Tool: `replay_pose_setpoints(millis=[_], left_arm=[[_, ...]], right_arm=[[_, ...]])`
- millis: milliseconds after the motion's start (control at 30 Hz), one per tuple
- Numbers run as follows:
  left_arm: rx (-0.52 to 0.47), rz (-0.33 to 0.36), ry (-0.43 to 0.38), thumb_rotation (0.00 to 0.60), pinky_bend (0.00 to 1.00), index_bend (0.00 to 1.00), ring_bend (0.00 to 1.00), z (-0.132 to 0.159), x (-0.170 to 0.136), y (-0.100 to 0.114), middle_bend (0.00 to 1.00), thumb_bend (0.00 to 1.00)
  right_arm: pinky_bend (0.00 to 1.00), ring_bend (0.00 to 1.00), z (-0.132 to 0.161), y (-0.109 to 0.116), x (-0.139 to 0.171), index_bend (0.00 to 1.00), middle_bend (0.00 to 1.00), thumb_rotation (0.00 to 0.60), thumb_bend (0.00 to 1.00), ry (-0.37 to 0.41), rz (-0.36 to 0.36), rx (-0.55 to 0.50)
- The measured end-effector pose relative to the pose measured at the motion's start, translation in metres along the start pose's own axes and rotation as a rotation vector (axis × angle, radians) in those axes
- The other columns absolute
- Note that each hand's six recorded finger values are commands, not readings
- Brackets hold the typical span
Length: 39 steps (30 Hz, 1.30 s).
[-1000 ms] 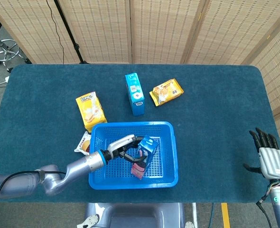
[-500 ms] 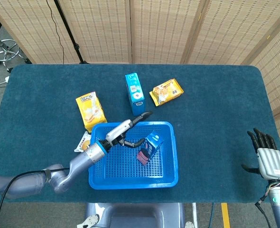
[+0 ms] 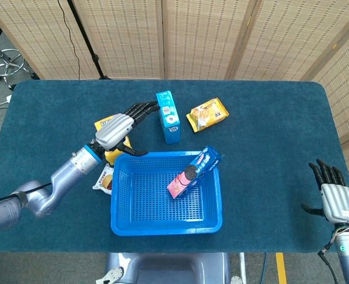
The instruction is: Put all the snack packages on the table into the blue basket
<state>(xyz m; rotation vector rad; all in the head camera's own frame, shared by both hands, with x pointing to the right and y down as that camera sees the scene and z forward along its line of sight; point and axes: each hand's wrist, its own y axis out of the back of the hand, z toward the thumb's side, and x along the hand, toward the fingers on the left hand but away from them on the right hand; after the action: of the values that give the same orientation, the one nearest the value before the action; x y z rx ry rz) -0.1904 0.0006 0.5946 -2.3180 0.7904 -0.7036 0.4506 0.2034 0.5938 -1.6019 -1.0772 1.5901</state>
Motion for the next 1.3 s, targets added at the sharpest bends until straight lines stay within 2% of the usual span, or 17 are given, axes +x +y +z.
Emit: replay_pose_setpoints(millis=[233,333,400,533,833,1133,1200,1300], left_arm=[[0.483,-0.052,0.078,0.6,0.0,0.0,0.0,-0.032,0.014,0.021,0.0,0.09],[0.62,-0.061,0.084,0.6,0.0,0.0,0.0,-0.038,0.029,0.024,0.0,0.09],[0.671,-0.067,0.077,0.6,0.0,0.0,0.0,-0.037,0.038,0.02,0.0,0.09],[0.731,-0.085,0.059,0.6,0.0,0.0,0.0,-0.033,0.056,0.007,0.0,0.09],[0.76,-0.114,0.057,0.6,0.0,0.0,0.0,-0.028,0.089,-0.019,0.0,0.09],[0.785,-0.15,0.104,0.6,0.0,0.0,0.0,-0.024,0.133,-0.049,0.0,0.09],[0.784,-0.167,0.119,0.6,0.0,0.0,0.0,-0.022,0.142,-0.058,0.0,0.12],[0.778,-0.186,0.132,0.6,0.0,0.0,0.0,-0.018,0.151,-0.071,0.0,0.26]], right_arm=[[0.0,0.0,0.001,0.0,-0.001,0.0,0.0,0.6,0.0,-0.012,-0.009,0.002],[0.0,0.0,0.0,0.001,-0.002,0.0,0.0,0.6,0.0,-0.02,-0.013,0.0],[0.0,0.0,0.0,0.002,-0.002,0.0,0.0,0.6,0.0,-0.024,-0.016,-0.001],[0.0,0.0,-0.002,0.003,-0.003,0.0,0.0,0.6,0.0,-0.032,-0.022,-0.005],[0.0,0.0,-0.011,0.008,-0.006,0.0,0.0,0.6,0.0,-0.068,-0.036,-0.017],[0.0,0.0,-0.025,0.014,-0.012,0.0,0.0,0.6,0.0,-0.126,-0.061,-0.02],[0.0,0.0,-0.027,0.015,-0.012,0.0,0.0,0.6,0.0,-0.134,-0.063,-0.02],[0.0,0.0,-0.03,0.014,-0.014,0.0,0.0,0.6,0.0,-0.146,-0.06,-0.019]])
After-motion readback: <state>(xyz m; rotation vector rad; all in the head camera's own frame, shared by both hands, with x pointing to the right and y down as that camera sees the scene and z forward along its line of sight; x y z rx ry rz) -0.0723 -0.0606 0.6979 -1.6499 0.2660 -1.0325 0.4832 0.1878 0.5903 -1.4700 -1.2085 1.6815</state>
